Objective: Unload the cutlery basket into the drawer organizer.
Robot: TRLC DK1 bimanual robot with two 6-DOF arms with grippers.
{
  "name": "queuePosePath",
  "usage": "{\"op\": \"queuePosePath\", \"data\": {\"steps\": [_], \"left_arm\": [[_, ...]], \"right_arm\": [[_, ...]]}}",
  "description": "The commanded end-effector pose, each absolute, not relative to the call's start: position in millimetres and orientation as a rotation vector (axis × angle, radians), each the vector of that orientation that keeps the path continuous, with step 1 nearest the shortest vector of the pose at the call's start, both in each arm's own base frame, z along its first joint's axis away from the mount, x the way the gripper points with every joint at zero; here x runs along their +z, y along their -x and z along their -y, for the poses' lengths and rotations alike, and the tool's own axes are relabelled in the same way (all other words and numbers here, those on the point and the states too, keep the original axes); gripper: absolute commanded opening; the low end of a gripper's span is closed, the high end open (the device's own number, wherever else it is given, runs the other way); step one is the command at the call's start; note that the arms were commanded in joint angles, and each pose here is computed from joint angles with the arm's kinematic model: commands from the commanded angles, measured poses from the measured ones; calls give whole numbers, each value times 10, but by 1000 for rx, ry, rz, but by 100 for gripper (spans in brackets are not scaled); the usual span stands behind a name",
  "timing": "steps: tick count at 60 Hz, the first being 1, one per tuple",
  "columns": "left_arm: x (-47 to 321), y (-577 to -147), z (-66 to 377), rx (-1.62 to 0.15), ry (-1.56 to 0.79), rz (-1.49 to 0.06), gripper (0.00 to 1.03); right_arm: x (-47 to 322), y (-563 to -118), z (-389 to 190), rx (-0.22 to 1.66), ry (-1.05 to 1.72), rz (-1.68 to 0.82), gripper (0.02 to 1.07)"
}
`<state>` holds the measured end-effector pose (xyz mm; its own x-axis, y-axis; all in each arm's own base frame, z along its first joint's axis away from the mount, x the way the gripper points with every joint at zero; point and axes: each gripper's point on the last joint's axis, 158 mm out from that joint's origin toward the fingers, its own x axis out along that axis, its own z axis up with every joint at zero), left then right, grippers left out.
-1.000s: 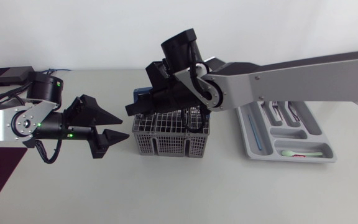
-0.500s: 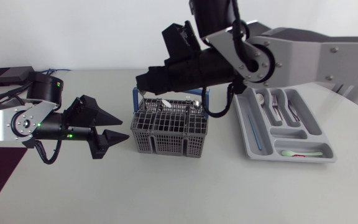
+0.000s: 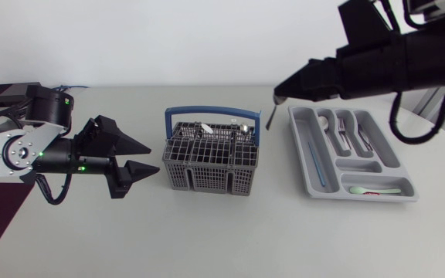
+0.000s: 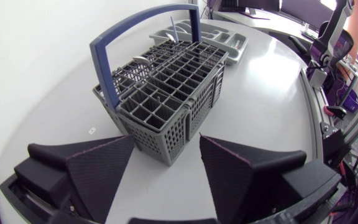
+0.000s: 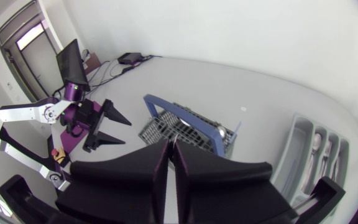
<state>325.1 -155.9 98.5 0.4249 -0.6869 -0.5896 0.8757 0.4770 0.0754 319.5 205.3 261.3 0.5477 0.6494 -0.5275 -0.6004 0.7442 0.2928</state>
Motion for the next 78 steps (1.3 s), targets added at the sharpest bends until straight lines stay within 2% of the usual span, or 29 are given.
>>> {"op": "queuePosePath", "data": {"steps": [1,12,28,37,59,62,65,70,78], "left_arm": [[1066,-3212,1604,-1033,-427,-500,88],[1075,-3177,1651,-1044,-430,-501,88],[1031,-3153,1650,-1048,-430,-512,88],[1006,-3145,1663,-1053,-431,-517,88],[1007,-3139,1701,-1056,-440,-520,89],[1007,-3136,1706,-1057,-441,-520,89],[1005,-3132,1714,-1059,-441,-521,89],[1005,-3130,1718,-1060,-442,-521,89],[1019,-3135,1764,-1071,-445,-518,89]], "right_arm": [[2386,-3148,-1730,679,-56,-701,9],[1967,-3162,-864,481,-24,-774,9],[1242,-3176,-91,247,107,-865,9],[836,-3150,210,140,185,-940,9],[158,-3324,649,18,216,-1046,10],[104,-3339,664,14,217,-1055,14],[78,-3352,664,14,217,-1057,26],[85,-3366,656,16,219,-1054,39],[265,-3412,603,22,234,-1005,53]]}}
